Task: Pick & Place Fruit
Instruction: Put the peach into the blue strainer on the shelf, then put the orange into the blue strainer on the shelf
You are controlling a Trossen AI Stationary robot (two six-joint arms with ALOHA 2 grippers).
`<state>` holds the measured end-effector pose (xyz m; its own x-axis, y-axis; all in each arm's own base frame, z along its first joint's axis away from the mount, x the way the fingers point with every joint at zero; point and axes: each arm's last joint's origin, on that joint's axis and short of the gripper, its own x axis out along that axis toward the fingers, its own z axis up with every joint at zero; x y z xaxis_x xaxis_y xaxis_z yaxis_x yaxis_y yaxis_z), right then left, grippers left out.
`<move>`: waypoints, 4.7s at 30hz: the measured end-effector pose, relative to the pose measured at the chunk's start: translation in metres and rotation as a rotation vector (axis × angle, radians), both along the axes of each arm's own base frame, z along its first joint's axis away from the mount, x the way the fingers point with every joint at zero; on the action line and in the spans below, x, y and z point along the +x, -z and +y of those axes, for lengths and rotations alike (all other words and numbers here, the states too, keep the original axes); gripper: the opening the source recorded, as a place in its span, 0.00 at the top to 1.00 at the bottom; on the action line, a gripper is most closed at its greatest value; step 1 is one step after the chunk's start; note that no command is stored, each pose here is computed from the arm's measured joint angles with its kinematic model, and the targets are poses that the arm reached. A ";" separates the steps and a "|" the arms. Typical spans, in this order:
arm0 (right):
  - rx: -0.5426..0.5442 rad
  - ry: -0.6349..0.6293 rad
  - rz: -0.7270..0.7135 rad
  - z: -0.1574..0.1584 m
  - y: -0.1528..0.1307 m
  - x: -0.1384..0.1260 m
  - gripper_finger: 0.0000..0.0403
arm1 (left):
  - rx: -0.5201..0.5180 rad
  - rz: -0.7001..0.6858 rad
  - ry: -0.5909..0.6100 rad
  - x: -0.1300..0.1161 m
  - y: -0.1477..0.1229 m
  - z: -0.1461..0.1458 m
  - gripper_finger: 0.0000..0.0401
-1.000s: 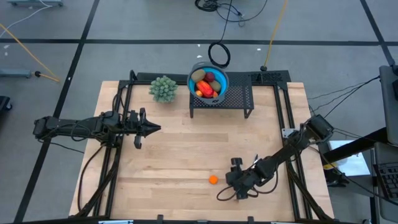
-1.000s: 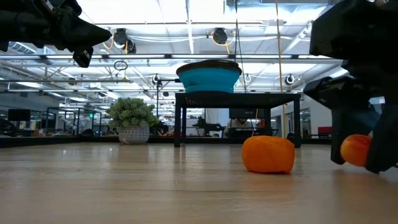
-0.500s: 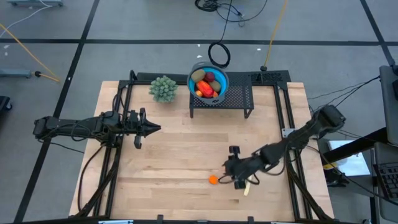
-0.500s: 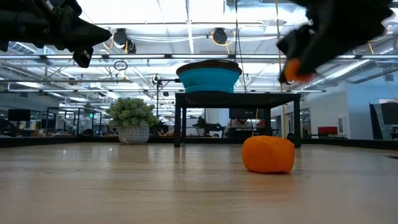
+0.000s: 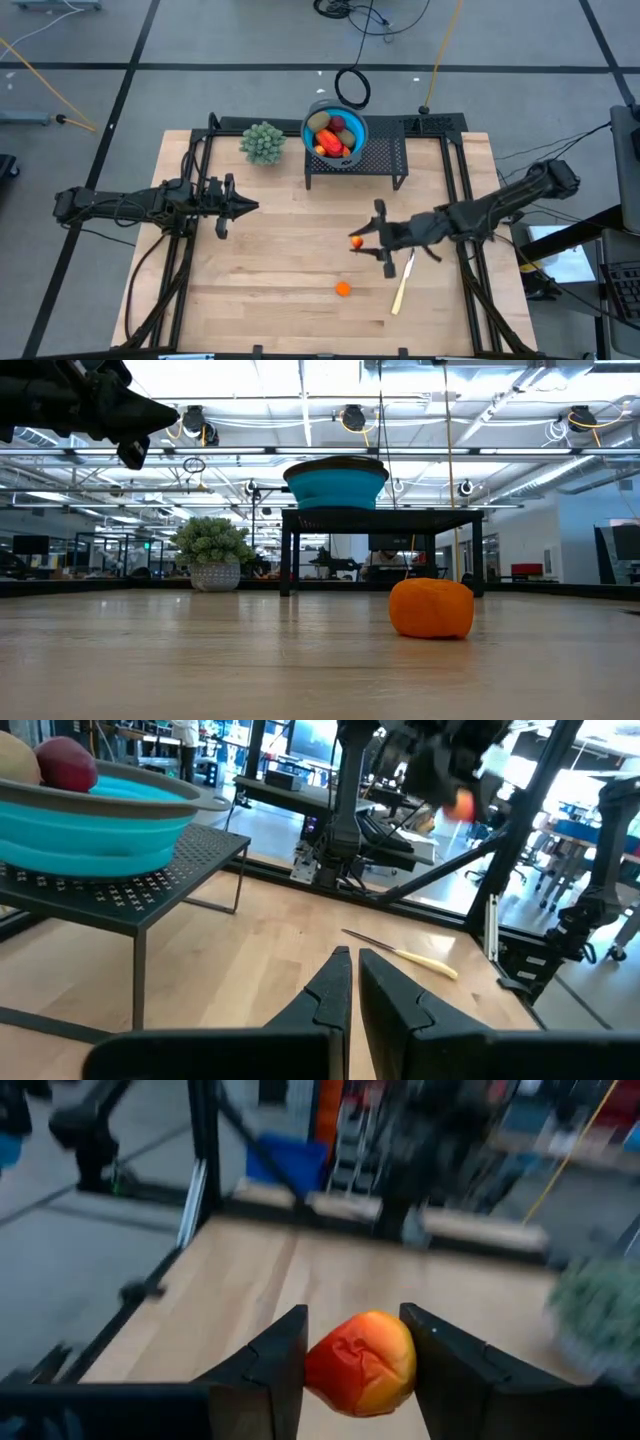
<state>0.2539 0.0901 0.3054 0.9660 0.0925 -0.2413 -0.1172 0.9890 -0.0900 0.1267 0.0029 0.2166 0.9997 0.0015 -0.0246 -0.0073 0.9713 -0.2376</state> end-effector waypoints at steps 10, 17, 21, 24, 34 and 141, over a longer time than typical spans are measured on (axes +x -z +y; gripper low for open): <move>-0.303 -0.008 -0.270 -0.015 -0.034 -0.008 0.63 | -0.081 -0.001 -0.031 0.000 0.000 0.001 0.95; -0.679 -0.035 -0.342 -0.015 -0.040 -0.009 0.63 | -0.124 -0.006 -0.093 0.000 0.000 0.003 0.95; -0.755 -0.001 -0.367 -0.016 -0.043 -0.008 0.63 | -0.143 -0.009 -0.115 0.000 0.000 0.003 0.95; -0.757 0.015 -0.388 -0.017 -0.046 -0.009 0.63 | -0.157 -0.011 -0.136 0.000 0.000 0.004 0.95; -0.357 0.198 -0.354 -0.038 -0.046 -0.004 0.63 | -0.159 -0.012 -0.138 0.000 0.000 0.004 0.95; -0.087 0.504 0.032 -0.187 -0.076 0.005 0.96 | -0.092 0.024 -0.133 0.000 0.003 0.004 0.95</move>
